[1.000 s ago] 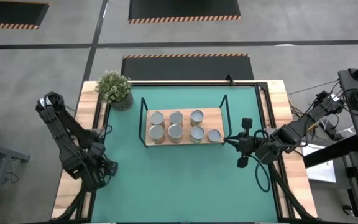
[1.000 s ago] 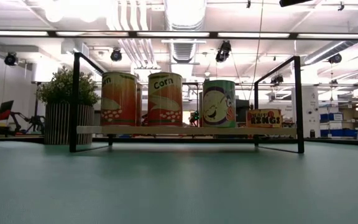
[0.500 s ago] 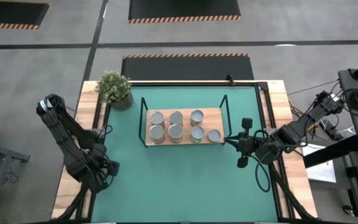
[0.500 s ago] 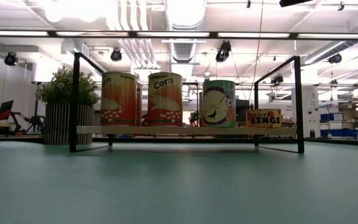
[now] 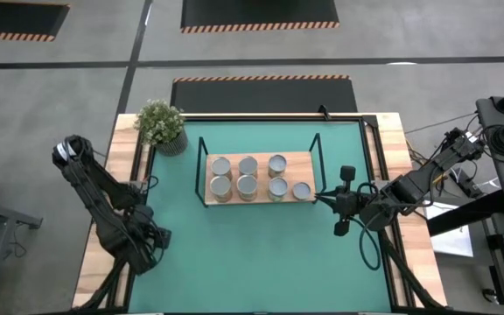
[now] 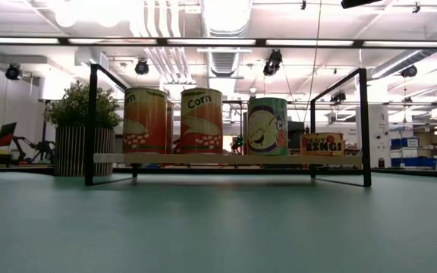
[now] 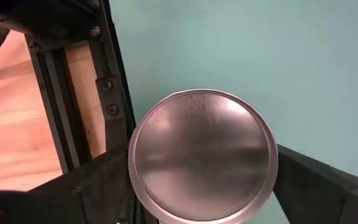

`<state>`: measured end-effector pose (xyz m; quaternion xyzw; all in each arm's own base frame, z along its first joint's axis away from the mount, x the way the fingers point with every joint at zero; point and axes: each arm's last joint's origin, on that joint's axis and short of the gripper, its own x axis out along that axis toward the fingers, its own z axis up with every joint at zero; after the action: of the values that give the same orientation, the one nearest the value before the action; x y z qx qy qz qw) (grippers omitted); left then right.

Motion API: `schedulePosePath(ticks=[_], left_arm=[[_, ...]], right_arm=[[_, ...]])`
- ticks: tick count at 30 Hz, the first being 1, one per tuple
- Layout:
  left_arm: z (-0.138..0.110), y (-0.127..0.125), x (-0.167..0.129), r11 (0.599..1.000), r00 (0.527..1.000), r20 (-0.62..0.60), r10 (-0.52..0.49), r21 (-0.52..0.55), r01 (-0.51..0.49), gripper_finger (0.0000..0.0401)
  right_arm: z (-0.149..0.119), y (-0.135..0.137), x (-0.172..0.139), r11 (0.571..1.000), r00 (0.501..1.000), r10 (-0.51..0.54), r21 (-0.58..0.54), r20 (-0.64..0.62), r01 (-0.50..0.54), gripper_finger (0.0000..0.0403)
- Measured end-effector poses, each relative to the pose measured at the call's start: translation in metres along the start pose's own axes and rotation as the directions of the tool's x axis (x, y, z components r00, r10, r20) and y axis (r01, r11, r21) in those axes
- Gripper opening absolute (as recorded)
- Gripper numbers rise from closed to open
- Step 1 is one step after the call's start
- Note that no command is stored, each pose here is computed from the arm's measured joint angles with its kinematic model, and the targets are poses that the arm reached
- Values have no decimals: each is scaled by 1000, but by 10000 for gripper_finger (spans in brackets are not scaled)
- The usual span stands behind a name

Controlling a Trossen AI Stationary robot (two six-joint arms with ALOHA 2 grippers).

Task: Pick and place cans onto a shelf
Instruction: Put the canned peas on the shelf

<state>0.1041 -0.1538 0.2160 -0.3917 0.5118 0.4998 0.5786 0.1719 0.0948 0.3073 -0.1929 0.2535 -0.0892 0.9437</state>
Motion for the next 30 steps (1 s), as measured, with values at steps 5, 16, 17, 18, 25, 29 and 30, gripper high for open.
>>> schedulePosePath(ticks=[5, 16, 17, 18, 25, 29, 30], left_arm=[[-4, -4, -1, 1000, 1000, 5, 4, 0, -4, 297], [-11, -13, -15, 1000, 1000, -4, 0, 25, 1, 307], [-12, -14, -18, 1000, 1000, -8, -5, 25, 5, 307], [-13, -15, -22, 1000, 1000, -14, -11, 24, 11, 307], [-12, -20, -59, 1000, 1000, 7, 9, 20, -9, 307], [-11, -29, -82, 1000, 1000, -7, -16, 19, 16, 308], [-10, -32, -86, 999, 999, -4, -41, 33, 41, 308]], right_arm=[[0, 0, 0, 1000, 1000, 0, -1, -1, 0, 12], [0, 0, 0, 1000, 1000, 0, -2, -2, 0, 12], [0, 0, 0, 1000, 1000, 0, -2, -2, 0, 12], [0, 0, 0, 1000, 1000, 0, -2, -2, 0, 12], [0, 0, 0, 1000, 1000, 0, -2, -2, 0, 12], [0, 0, 0, 1000, 1000, 0, -2, -2, 0, 12], [0, 0, 0, 1000, 1000, 0, -2, -2, 0, 12]])
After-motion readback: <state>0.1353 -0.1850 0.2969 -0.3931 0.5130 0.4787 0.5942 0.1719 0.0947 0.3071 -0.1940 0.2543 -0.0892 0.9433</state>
